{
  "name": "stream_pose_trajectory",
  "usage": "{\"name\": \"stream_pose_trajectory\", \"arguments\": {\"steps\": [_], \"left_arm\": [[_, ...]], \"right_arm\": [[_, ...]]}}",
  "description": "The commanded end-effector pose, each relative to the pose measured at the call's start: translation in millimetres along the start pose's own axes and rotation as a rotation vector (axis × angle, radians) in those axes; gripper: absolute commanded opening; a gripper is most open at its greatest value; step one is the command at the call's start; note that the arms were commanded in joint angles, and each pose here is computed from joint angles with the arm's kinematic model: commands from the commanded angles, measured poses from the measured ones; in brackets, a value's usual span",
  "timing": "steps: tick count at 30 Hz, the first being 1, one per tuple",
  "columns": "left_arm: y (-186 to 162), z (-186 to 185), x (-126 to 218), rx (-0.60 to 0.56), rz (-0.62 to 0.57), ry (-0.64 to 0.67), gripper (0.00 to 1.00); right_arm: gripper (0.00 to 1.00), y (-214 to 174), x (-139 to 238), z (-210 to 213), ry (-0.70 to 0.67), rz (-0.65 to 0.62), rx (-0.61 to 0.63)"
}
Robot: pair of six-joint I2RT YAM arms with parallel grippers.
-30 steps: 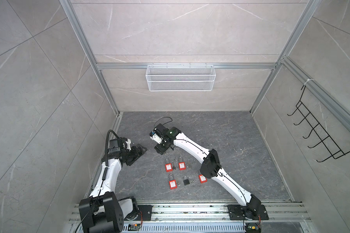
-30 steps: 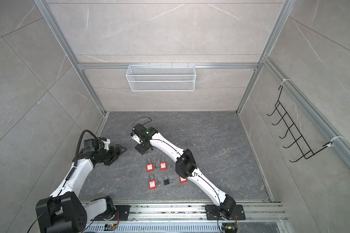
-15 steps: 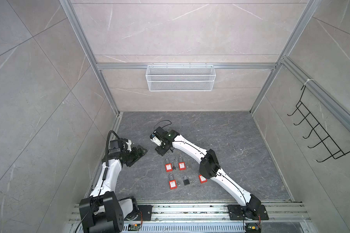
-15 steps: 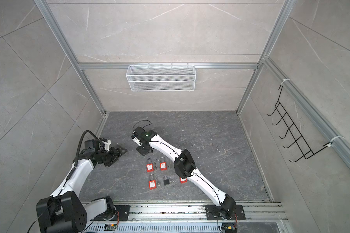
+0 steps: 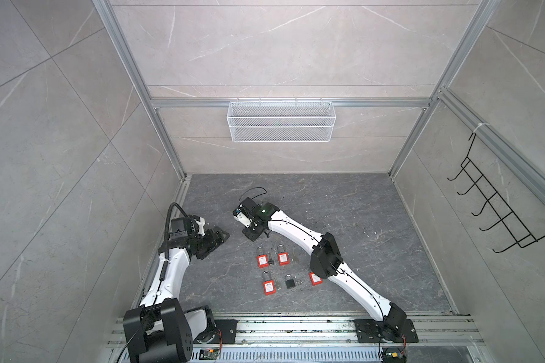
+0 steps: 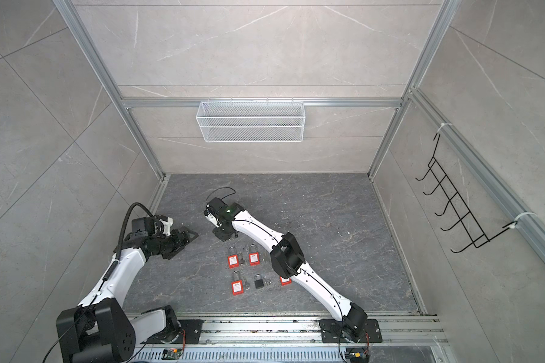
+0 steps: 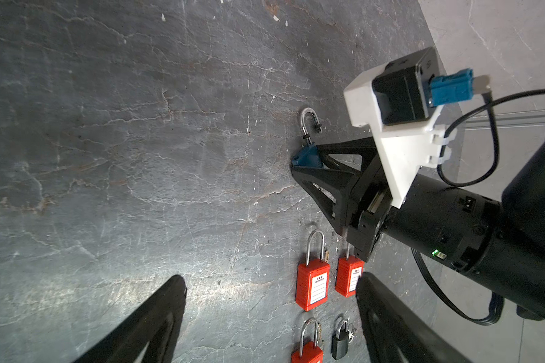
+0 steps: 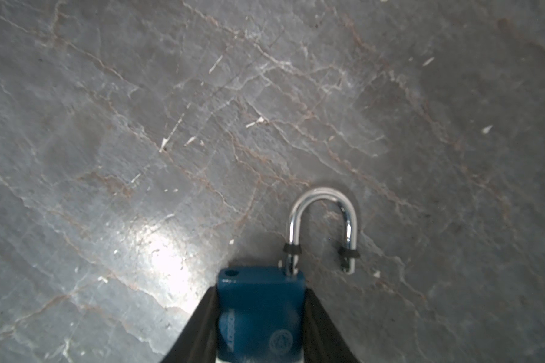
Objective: Lock with the key
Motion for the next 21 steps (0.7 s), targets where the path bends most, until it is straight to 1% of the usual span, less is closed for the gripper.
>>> {"name": "stream_pose_trajectory", "arguments": {"steps": [1, 3, 5, 6, 8, 10, 12, 16, 21], "left_arm": [[0, -13, 4, -0.044, -0.014, -0.081, 0.85], [4, -22, 7, -0.053, -0.025, -0.114, 0.83], [9, -33, 15, -0.092, -0.053, -0.150, 0.82], [12, -40, 21, -0.122, -0.079, -0.165, 0.82], [16, -52, 30, -0.187, -0.126, -0.193, 0.80], [16, -64, 36, -0.265, -0.163, -0.219, 0.76], [12, -77, 38, -0.357, -0.185, -0.250, 0.74], [-6, -114, 45, -0.644, -0.217, -0.329, 0.72], [-54, -157, 47, -1.130, -0.211, -0.489, 0.71]], "right_arm": [[0.20, 16, 51, 4, -0.006, -0.043, 0.075], [0.19, 21, 73, 8, 0.016, -0.069, 0.135], [0.19, 19, 88, 12, 0.070, -0.080, 0.178], [0.19, 22, 108, 15, 0.111, -0.113, 0.198], [0.20, 13, 123, 17, 0.183, -0.120, 0.211], [0.20, 3, 142, 20, 0.253, -0.141, 0.250], [0.20, -8, 158, 21, 0.286, -0.157, 0.294], [0.20, -44, 189, 25, 0.344, -0.176, 0.380], [0.22, -86, 226, 32, 0.411, -0.256, 0.427]]}}
Point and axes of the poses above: each gripper's point midway between its finger pads, its own x axis back along the fingers, its own z axis along the line the jaws close on, y = z × x, the point moved 2 cm from there along x, back along the fingers, and after that the axes turned 4 degrees about x, right-handed, at the moved point
